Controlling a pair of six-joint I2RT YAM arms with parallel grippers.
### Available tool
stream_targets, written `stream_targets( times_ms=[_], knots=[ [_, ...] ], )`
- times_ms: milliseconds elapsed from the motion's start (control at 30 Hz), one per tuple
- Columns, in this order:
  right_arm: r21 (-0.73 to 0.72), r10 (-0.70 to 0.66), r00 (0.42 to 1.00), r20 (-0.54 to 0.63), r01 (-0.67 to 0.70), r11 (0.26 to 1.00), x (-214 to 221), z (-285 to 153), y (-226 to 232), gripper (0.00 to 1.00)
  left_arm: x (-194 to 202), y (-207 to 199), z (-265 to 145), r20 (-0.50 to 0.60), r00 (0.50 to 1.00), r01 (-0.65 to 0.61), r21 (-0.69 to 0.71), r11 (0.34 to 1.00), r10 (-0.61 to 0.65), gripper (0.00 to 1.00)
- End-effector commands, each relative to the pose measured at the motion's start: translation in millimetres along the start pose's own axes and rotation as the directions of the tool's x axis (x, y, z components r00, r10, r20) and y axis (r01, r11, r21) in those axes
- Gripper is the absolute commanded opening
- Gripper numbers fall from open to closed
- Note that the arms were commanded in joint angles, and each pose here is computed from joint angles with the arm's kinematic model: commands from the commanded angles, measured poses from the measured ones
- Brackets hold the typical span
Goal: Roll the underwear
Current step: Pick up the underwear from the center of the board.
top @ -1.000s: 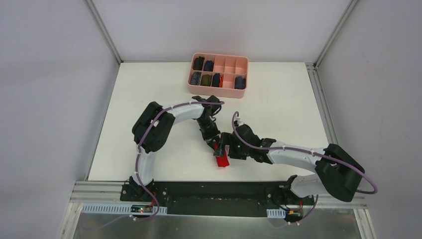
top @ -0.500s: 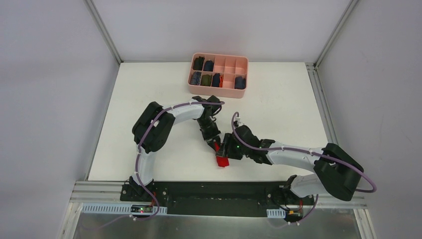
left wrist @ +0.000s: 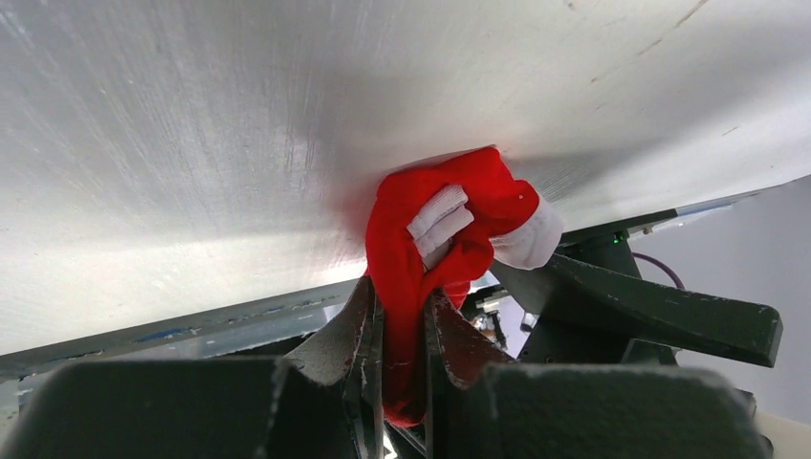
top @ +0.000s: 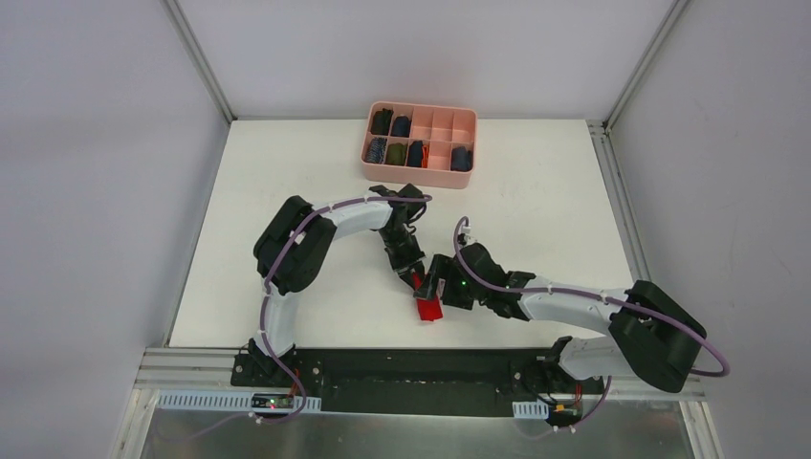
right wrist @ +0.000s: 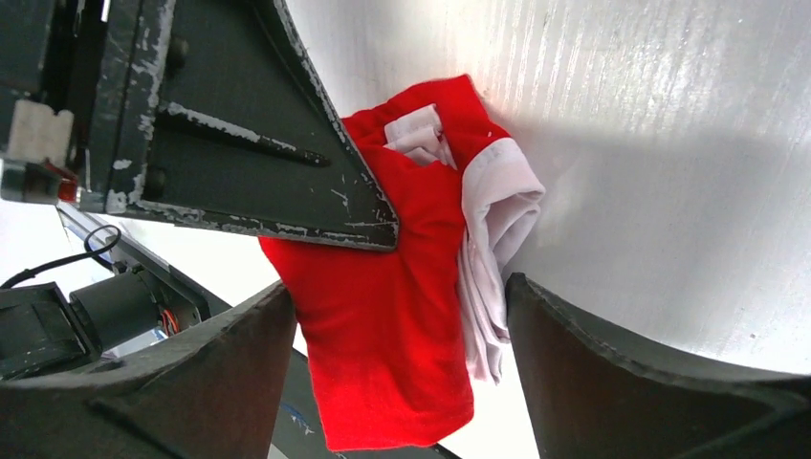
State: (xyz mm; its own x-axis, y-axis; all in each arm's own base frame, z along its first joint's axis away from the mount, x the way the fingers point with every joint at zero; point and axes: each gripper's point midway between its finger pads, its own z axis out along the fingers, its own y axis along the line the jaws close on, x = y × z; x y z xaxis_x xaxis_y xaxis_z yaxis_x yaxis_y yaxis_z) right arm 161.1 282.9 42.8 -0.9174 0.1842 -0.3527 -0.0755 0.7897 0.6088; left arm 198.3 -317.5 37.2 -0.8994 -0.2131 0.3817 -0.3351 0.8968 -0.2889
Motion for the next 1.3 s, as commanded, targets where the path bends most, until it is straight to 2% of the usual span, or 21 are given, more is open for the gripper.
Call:
stream_targets(
  times_ms=[0, 267, 467, 600, 733, 833, 1033, 1100, 1267],
  knots=[
    [0.036, 0.03, 0.999, -0.034, -0.029, 0.999, 10, -3, -17, 0.8, -9, 16, 0, 0.078, 0.997, 0.003, -0.061, 0.998, 0.002, 0.0],
    [0.007, 0.115, 0.993, -0.023, -0.115, 0.993, 9, -5, -30, 0.53, -9, 15, -2, 0.085, 0.996, 0.003, -0.059, 0.998, 0.002, 0.0],
    [-0.008, 0.118, 0.992, -0.043, -0.118, 0.993, 11, 1, -29, 0.38, -9, 14, -3, 0.089, 0.996, 0.002, -0.057, 0.998, 0.003, 0.0],
    [-0.013, 0.117, 0.992, -0.046, -0.117, 0.993, 12, 1, -27, 0.24, -10, 15, -4, 0.092, 0.996, -0.001, -0.063, 0.998, 0.007, 0.0],
    [-0.008, 0.113, 0.992, -0.059, -0.113, 0.994, 13, 3, -27, 0.07, -12, 11, -8, 0.102, 0.995, -0.012, -0.059, 0.998, 0.018, 0.0],
    [0.01, 0.105, 0.992, -0.073, -0.104, 0.994, 15, 4, -29, 0.0, -15, 5, -12, 0.123, 0.992, -0.021, -0.049, 0.999, 0.027, 0.2],
    [0.03, 0.094, 0.994, -0.057, -0.092, 0.995, 12, 1, -32, 0.0, -19, -7, -20, 0.149, 0.988, -0.042, -0.027, 0.999, 0.046, 0.6],
    [0.034, 0.083, 0.995, -0.06, -0.081, 0.996, 12, 0, -32, 0.0, -21, -12, -23, 0.156, 0.986, -0.051, -0.017, 0.999, 0.053, 0.69],
    [0.077, 0.06, 0.997, -0.044, -0.056, 0.995, 7, -6, -36, 0.0, -27, -22, -36, 0.189, 0.98, -0.063, 0.012, 0.998, 0.06, 0.8]
  ],
)
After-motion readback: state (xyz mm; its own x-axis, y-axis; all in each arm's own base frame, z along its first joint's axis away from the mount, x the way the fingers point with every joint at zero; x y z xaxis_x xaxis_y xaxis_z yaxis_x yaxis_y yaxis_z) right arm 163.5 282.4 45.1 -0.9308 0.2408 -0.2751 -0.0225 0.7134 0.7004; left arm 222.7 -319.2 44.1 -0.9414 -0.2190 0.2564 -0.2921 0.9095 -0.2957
